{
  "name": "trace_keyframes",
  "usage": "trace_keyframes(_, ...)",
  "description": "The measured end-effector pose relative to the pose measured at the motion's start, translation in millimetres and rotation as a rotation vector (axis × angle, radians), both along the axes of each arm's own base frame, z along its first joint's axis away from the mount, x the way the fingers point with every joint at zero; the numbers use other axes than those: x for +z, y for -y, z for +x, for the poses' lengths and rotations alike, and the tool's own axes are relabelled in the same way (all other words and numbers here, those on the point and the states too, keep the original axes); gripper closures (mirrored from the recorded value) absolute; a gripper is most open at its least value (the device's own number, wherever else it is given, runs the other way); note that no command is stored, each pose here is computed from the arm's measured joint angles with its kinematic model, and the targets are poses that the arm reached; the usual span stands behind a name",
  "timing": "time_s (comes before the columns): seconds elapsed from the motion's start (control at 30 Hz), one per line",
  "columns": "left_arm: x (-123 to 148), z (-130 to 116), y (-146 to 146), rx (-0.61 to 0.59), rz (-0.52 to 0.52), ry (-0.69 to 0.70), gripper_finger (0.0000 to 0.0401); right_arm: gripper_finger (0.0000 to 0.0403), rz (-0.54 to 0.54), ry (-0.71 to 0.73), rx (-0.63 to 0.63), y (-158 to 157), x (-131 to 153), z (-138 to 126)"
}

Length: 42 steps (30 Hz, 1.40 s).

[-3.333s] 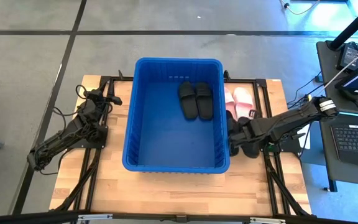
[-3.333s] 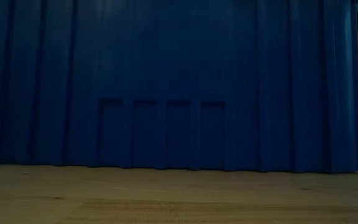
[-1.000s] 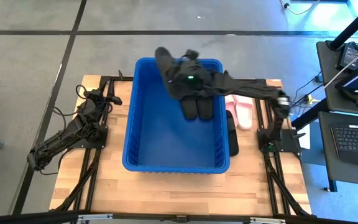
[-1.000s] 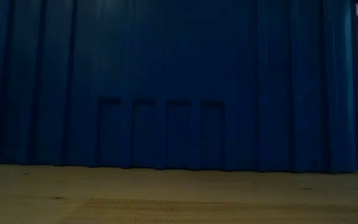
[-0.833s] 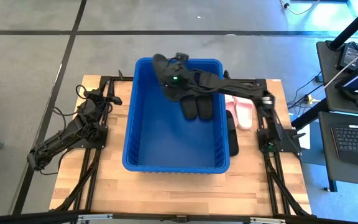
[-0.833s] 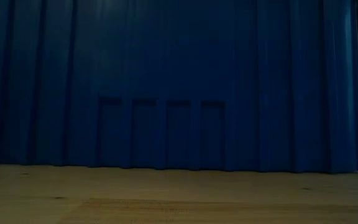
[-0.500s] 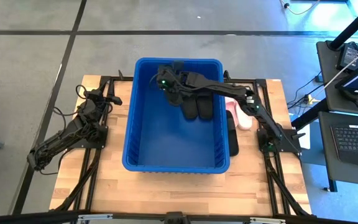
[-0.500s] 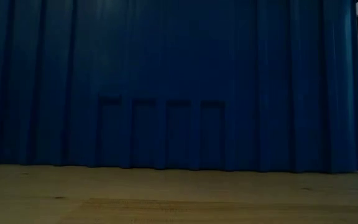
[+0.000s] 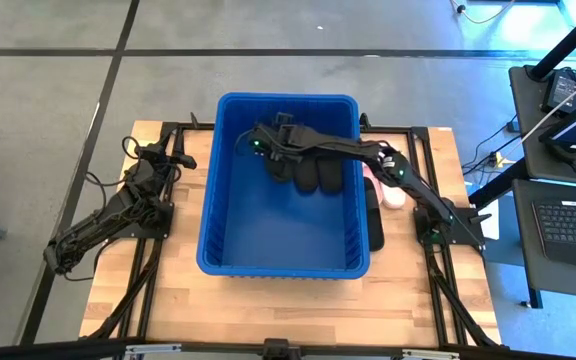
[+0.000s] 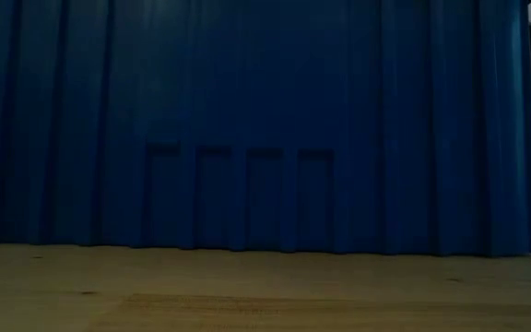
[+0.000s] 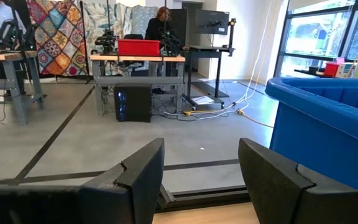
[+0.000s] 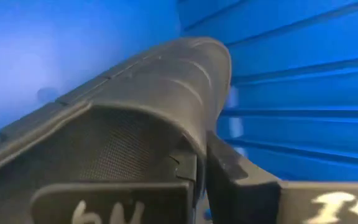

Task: Pick and place slides into bin
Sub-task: Put the black slipper into the blue bin

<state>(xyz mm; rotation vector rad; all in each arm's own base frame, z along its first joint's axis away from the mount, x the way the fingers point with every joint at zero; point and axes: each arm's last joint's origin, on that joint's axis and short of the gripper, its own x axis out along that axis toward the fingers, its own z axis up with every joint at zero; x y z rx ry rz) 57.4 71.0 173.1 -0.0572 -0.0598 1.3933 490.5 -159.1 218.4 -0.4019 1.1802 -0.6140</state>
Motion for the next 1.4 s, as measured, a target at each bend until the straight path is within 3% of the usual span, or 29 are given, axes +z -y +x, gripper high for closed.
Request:
trace_keyframes(0.47,0.0,0.0,0.0,0.000,0.000,0.000,0.0199,0.0381,0.011,-0.033,-0.004,3.7,-29.0,7.2)
trace_keyframes(0.7,0.0,0.0,0.0,0.000,0.000,0.000,0.0199,0.0346,0.007,-0.016,-0.004,4.7,-28.5,8.5)
trace_keyframes(1.07,0.0,0.0,0.0,0.000,0.000,0.000,0.0199,0.0272,0.089,0.021,0.016,8.2,-29.6,8.2)
trace_keyframes(1.4,0.0,0.0,0.0,0.000,0.000,0.000,0.0199,0.0264,0.098,-0.002,0.011,7.4,-30.7,6.0)
